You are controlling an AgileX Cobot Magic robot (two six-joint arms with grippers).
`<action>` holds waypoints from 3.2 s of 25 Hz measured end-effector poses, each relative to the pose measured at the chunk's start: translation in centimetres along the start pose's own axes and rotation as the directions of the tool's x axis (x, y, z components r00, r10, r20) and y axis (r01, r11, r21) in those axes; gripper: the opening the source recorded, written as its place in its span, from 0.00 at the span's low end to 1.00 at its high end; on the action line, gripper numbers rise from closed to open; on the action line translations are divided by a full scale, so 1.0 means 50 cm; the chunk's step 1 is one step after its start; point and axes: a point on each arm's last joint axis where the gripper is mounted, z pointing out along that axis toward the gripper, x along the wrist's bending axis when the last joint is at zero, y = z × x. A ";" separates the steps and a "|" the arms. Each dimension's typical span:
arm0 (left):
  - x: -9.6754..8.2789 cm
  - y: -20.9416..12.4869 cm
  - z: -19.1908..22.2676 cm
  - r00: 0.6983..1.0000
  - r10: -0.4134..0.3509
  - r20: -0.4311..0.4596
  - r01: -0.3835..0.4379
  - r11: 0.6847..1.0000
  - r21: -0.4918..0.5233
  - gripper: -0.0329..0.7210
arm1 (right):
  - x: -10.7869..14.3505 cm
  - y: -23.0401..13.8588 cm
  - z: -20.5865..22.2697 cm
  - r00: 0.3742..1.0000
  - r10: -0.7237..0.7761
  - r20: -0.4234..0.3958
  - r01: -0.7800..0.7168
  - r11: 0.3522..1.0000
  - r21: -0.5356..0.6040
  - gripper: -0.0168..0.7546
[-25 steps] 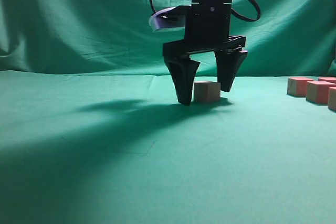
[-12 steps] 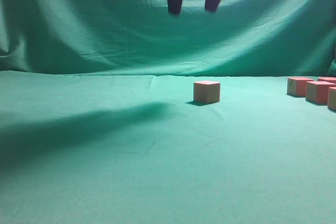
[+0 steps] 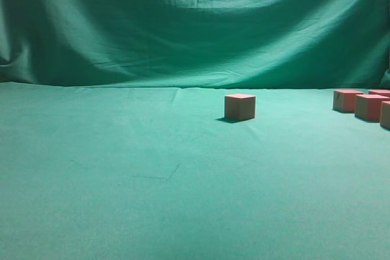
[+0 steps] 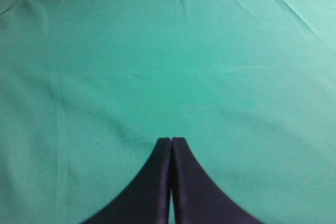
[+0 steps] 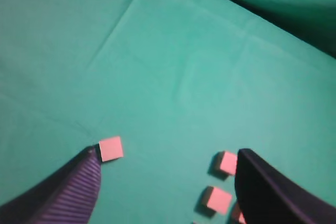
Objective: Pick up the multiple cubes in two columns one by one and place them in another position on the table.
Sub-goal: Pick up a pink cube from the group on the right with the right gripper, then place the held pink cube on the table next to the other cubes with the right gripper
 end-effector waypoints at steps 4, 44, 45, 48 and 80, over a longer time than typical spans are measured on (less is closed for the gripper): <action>0.000 0.000 0.000 1.000 0.000 0.000 0.000 1.000 0.000 0.04 | -0.056 -0.094 -0.003 0.991 0.114 0.068 -0.121 0.987 0.106 0.71; 0.000 0.000 0.000 1.000 0.000 0.000 0.000 1.000 0.000 0.04 | -0.118 -0.534 0.294 0.936 0.318 0.148 -0.343 0.741 0.578 0.56; 0.000 0.000 0.000 1.000 0.000 0.000 0.000 1.000 0.000 0.04 | -0.119 -0.534 0.295 0.937 0.317 0.149 -0.342 0.741 0.578 0.57; 0.000 0.000 0.000 1.000 0.000 0.000 0.000 1.000 0.000 0.04 | -0.126 -0.536 0.296 0.934 0.321 0.157 -0.351 0.742 0.571 0.51; 0.000 0.000 0.000 1.000 0.000 0.000 0.000 1.000 0.000 0.04 | -0.080 -0.248 0.074 0.931 0.202 -0.303 -0.134 0.964 0.230 0.34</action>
